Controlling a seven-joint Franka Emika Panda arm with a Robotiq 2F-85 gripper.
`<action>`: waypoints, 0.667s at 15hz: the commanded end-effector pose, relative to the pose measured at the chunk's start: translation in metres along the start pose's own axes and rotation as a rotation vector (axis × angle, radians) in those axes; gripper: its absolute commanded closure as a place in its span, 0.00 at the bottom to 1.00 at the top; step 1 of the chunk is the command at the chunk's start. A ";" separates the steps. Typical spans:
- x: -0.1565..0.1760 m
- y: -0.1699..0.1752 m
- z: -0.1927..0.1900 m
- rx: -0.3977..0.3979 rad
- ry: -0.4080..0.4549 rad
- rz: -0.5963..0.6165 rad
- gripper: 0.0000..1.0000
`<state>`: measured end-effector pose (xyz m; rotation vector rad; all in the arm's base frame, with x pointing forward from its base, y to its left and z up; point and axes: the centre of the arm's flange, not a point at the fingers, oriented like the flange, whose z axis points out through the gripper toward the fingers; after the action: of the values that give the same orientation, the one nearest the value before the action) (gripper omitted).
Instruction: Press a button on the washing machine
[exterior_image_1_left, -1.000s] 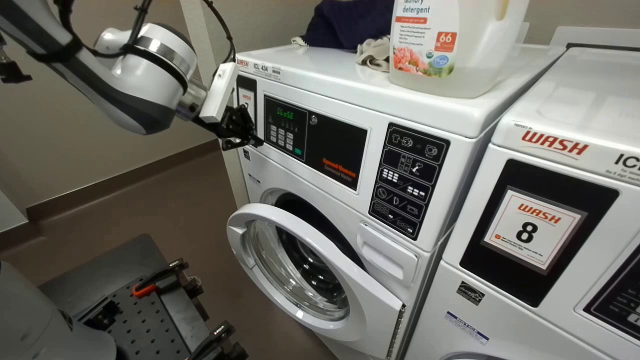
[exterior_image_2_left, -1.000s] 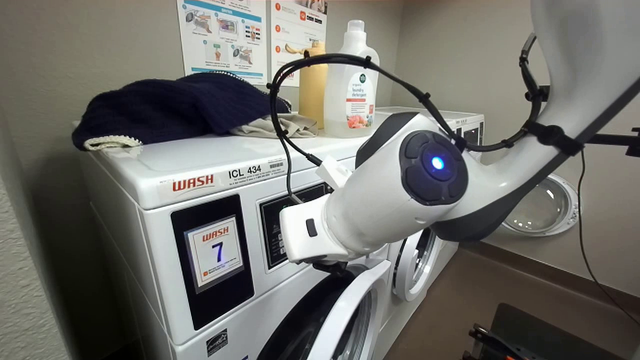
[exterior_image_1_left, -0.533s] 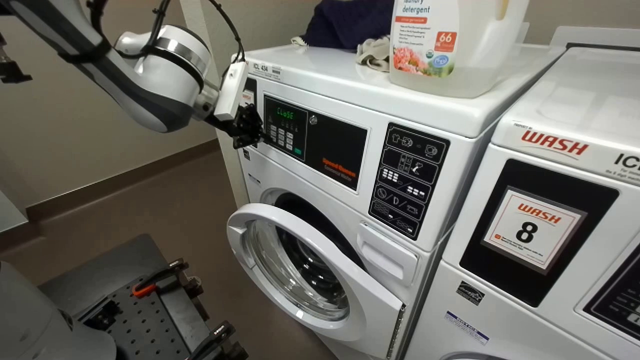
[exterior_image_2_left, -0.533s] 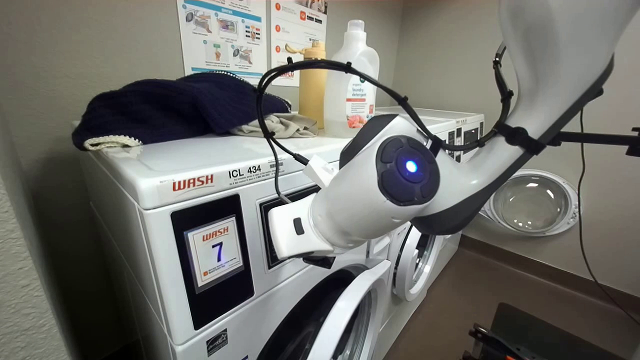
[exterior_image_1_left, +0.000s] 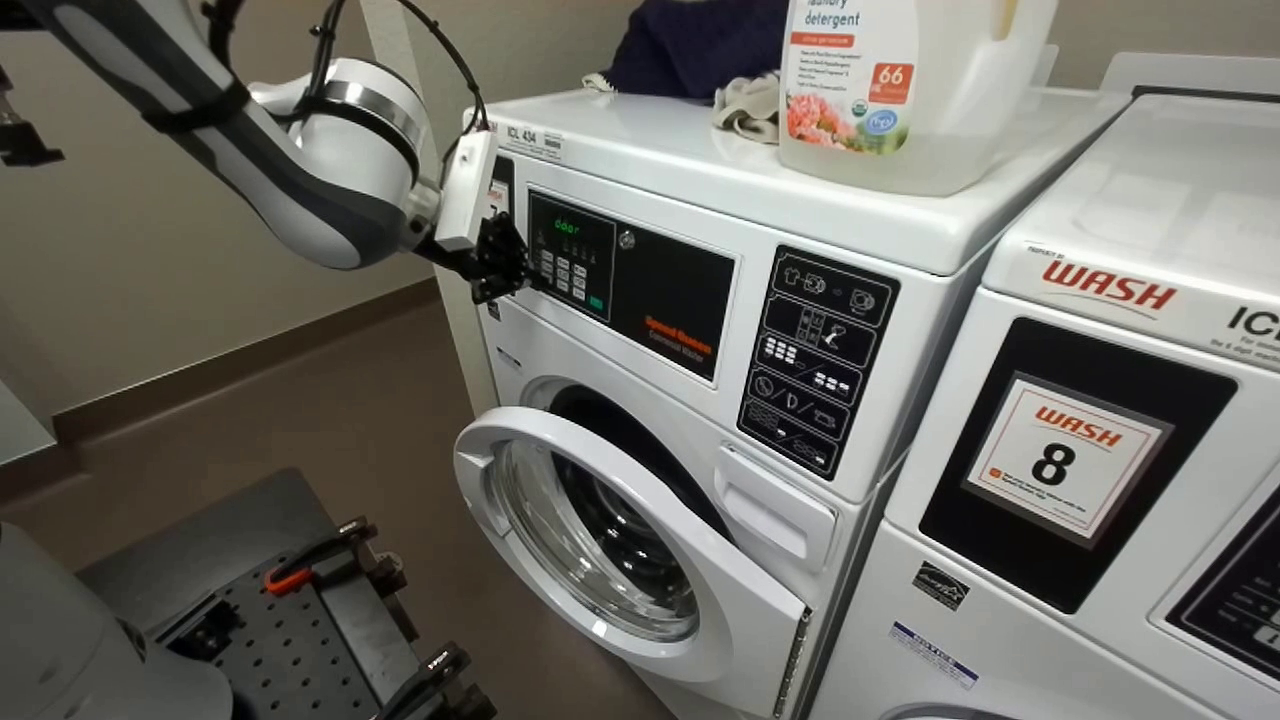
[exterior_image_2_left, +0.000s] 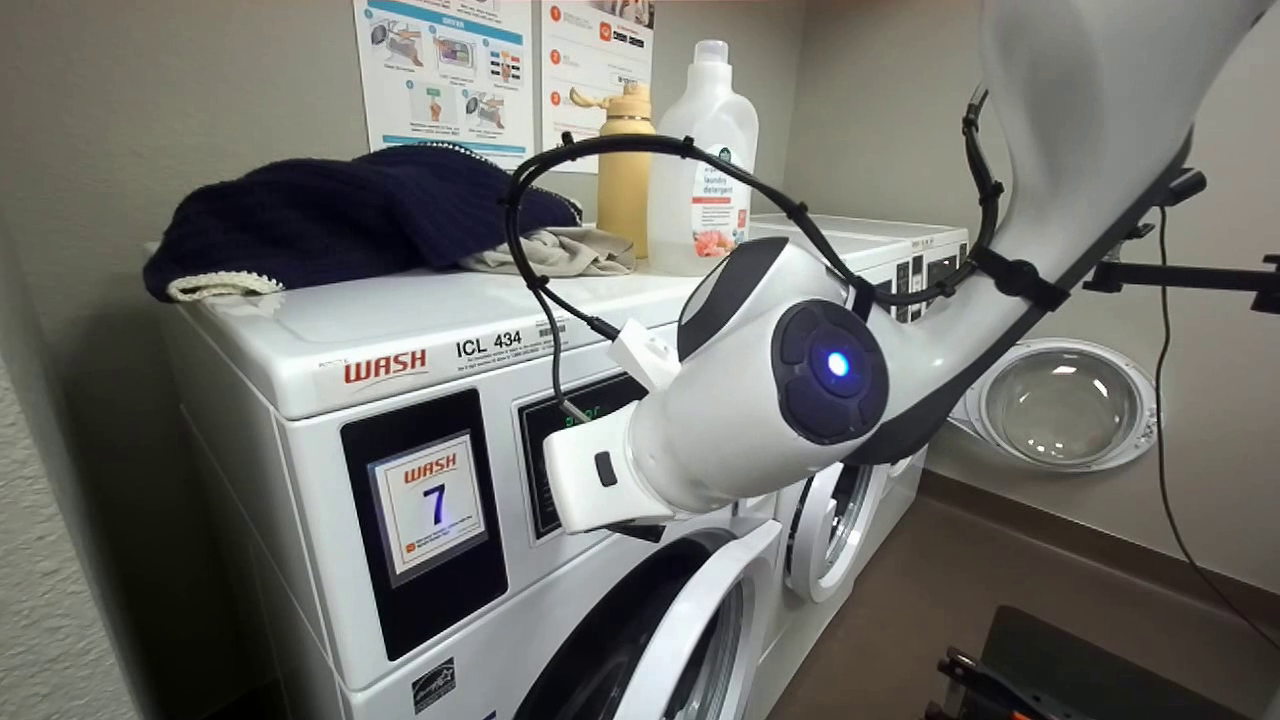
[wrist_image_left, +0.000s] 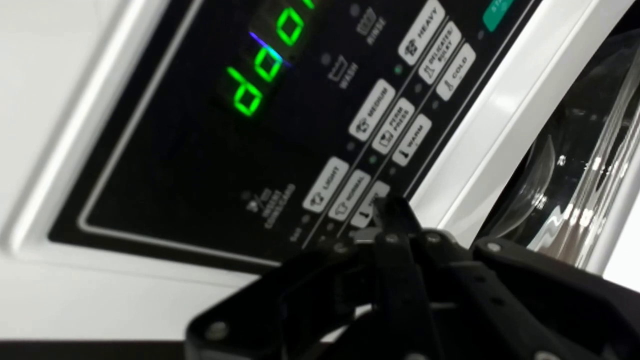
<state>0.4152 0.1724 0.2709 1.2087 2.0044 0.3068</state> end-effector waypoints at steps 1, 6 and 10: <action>-0.005 0.002 0.020 -0.032 -0.026 -0.004 1.00; -0.001 0.008 0.014 -0.026 0.022 0.025 1.00; -0.004 0.016 0.002 -0.024 0.091 0.100 1.00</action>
<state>0.4146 0.1692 0.2716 1.2446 2.0037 0.3578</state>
